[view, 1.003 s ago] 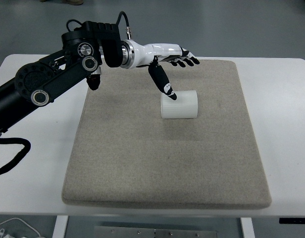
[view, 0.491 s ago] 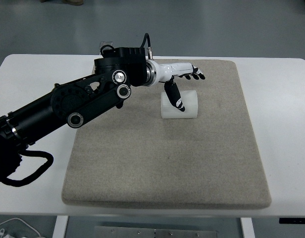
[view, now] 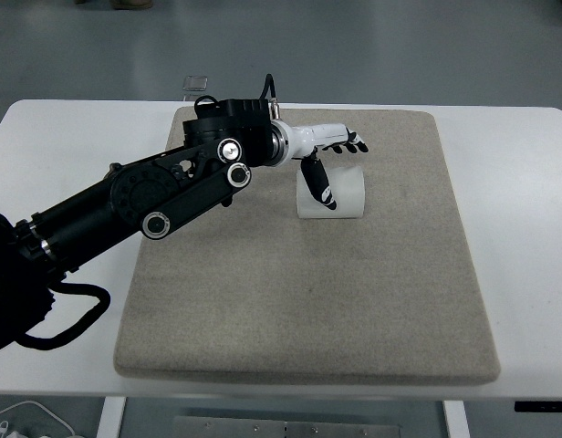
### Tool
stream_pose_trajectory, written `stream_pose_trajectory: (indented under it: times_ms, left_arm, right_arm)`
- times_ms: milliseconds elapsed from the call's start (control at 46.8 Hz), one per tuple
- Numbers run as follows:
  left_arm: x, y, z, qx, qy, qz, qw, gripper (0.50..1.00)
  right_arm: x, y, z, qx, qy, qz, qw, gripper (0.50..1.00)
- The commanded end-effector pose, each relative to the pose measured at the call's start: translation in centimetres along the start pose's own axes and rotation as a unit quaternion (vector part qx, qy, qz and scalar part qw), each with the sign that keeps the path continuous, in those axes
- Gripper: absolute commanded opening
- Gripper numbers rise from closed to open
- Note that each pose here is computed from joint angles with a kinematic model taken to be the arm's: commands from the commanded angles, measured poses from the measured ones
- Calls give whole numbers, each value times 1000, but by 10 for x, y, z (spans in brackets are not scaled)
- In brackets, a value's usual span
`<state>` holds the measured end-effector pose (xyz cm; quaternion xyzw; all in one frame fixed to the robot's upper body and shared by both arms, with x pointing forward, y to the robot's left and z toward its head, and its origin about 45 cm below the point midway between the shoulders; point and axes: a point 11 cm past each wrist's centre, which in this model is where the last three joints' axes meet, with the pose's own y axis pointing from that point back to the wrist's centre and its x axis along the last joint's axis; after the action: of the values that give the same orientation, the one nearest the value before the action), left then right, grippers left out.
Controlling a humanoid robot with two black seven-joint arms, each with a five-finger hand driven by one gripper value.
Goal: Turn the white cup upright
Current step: 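Close the left hand's fingers around the mug body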
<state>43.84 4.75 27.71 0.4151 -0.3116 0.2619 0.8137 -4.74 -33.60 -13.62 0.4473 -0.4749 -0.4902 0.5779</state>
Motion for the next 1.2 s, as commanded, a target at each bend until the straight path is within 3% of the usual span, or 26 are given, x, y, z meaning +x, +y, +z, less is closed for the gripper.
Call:
stream_pose_trajectory:
  times_ms: [0,640,790,1174]
  left_arm:
    - [-3,-1,4,-3,0,-3,1000,960]
    - [-26,-15,-16,26,2,-27,999,958]
    - [-26,-15,-16,25,3,-25,999,915]
    - [-25,-14,-14,21,7,-26,999,930]
  right_arm:
    - [0,0,0,0,0,0,1000,930]
    - [0,0,0,0,0,0,1000,930]
    - [0,0,0,0,0,0,1000,930]
    - [0,0,0,0,0,0,1000,930]
